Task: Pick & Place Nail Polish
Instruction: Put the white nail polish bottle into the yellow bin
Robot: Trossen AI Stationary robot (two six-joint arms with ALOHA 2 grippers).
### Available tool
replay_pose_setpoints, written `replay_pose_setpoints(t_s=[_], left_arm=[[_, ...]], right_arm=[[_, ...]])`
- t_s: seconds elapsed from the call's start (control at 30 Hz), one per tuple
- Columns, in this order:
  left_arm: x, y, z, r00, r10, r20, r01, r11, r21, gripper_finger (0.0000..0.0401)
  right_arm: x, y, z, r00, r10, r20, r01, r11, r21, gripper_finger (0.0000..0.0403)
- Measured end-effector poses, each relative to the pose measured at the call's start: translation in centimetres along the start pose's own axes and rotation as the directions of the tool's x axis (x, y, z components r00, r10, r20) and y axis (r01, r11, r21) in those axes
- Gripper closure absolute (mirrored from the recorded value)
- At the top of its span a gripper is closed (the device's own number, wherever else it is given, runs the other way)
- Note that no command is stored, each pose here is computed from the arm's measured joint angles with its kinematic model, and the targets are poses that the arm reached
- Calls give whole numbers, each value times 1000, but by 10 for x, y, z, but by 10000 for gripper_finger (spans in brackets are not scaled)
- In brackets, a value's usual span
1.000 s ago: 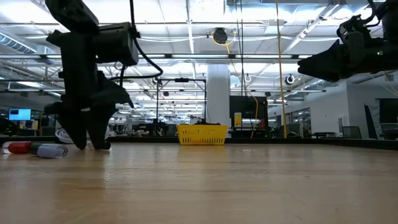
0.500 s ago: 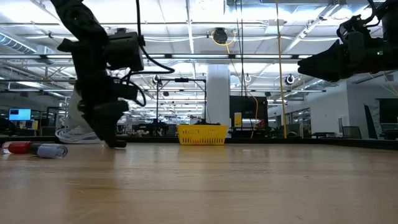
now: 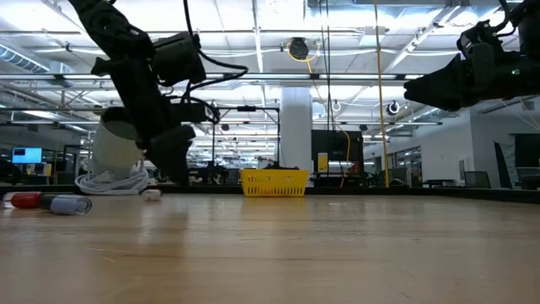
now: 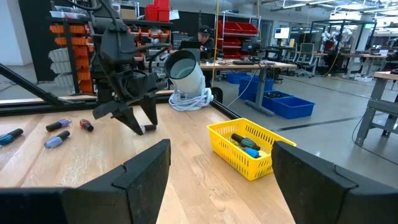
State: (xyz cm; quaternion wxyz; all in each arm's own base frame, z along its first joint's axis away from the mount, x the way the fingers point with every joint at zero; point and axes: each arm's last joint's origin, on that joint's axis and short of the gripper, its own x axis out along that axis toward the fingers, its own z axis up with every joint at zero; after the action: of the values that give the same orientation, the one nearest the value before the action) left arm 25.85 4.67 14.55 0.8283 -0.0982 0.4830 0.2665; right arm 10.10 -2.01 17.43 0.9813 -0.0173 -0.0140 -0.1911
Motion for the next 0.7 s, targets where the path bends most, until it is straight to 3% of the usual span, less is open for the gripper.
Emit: replay_pose_setpoints(t_s=[0.17, 0.33, 0.53, 0.7], left_arm=[[0, 2, -6, 998, 22, -61, -28, 994, -106, 169], [-1, 6, -11, 991, 88, -104, -92, 995, -35, 169], [-2, 13, -10, 951, 309, -27, -309, 951, -15, 169], [-2, 17, -10, 944, 327, -39, -327, 945, 11, 169]], right_arm=[[0, 0, 0, 1000, 0, 0, 0, 1000, 0, 135], [0, 0, 0, 1000, 0, 0, 0, 1000, 0, 135], [0, 0, 0, 1000, 0, 0, 0, 1000, 0, 135], [0, 0, 0, 1000, 0, 0, 0, 1000, 0, 135]])
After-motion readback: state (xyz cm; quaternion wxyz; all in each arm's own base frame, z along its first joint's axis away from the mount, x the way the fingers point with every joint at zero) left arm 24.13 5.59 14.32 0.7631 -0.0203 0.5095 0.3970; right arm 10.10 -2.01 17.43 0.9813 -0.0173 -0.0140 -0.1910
